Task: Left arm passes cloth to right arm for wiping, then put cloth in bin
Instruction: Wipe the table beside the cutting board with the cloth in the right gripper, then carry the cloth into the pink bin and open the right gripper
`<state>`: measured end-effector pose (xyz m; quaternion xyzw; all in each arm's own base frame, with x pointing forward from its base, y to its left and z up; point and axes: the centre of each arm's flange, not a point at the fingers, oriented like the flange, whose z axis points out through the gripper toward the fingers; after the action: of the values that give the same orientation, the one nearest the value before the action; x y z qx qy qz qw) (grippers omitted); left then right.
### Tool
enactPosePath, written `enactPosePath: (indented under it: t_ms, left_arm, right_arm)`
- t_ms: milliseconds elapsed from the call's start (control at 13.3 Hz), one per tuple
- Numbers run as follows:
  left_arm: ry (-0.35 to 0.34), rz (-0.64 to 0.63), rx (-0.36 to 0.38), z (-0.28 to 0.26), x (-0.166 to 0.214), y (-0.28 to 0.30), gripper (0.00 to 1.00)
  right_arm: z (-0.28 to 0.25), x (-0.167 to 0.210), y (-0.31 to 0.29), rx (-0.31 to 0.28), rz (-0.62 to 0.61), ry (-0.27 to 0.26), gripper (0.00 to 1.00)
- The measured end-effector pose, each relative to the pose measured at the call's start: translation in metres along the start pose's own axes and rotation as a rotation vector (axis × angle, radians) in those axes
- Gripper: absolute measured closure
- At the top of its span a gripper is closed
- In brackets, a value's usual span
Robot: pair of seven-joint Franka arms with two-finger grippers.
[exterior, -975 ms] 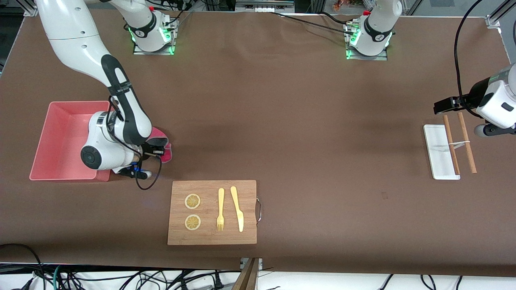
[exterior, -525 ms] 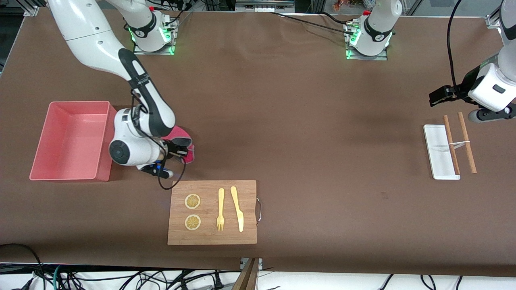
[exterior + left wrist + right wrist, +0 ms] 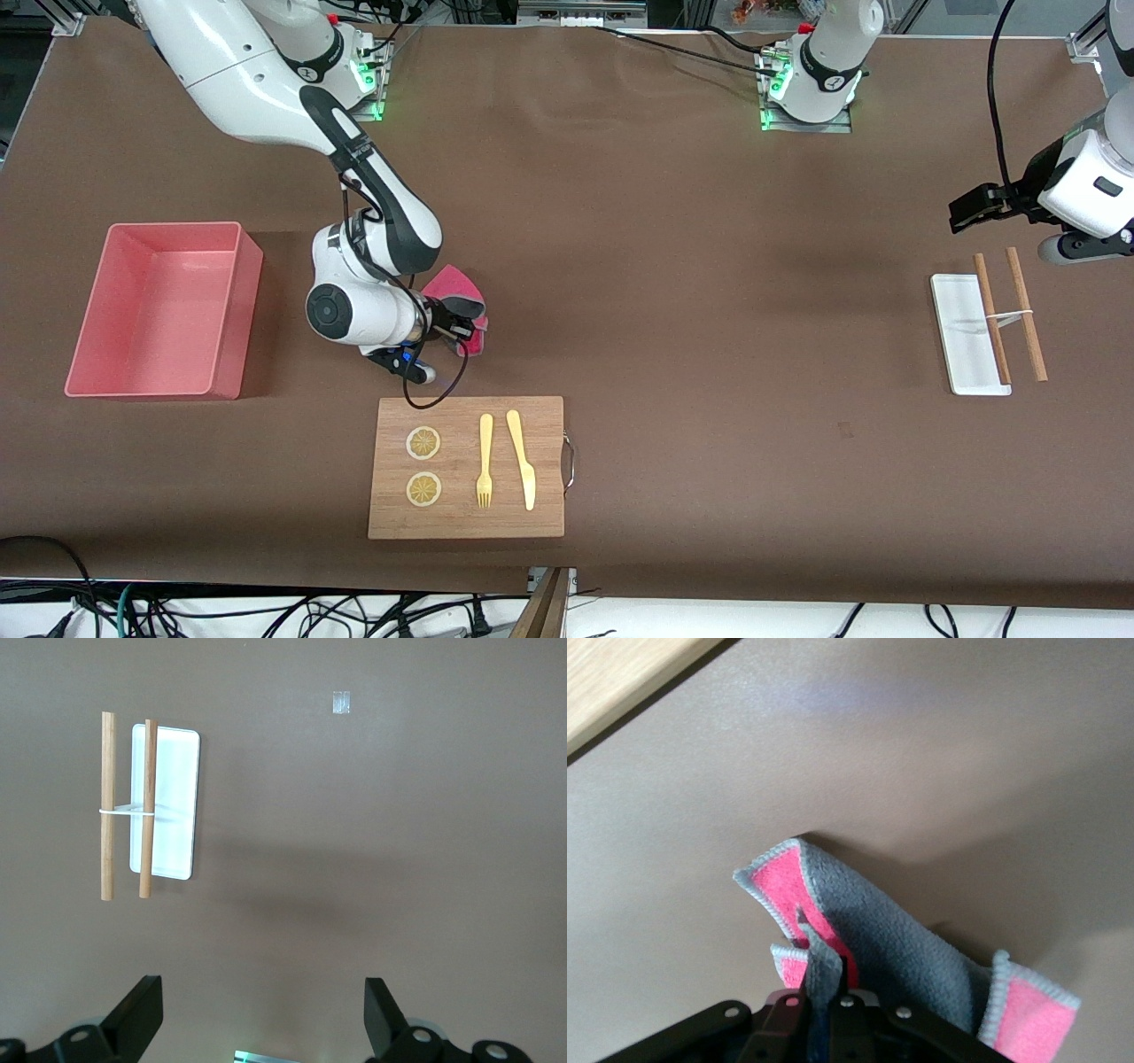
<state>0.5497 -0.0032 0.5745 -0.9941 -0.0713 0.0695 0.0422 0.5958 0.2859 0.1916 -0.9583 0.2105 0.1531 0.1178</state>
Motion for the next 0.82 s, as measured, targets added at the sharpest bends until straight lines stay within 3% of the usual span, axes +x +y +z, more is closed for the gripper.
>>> enactPosePath:
  t_ms: [225, 825]
  left_arm:
    - [0.000, 0.022, 0.003, 0.000, -0.002, 0.009, 0.00]
    - [0.008, 0.061, 0.010, -0.003, -0.004, 0.031, 0.00]
  right_arm:
    - [0.002, 0.012, 0.012, -0.012, -0.009, 0.001, 0.96]
    - [-0.026, 0.083, 0.115, -0.128, -0.140, -0.049, 0.96]
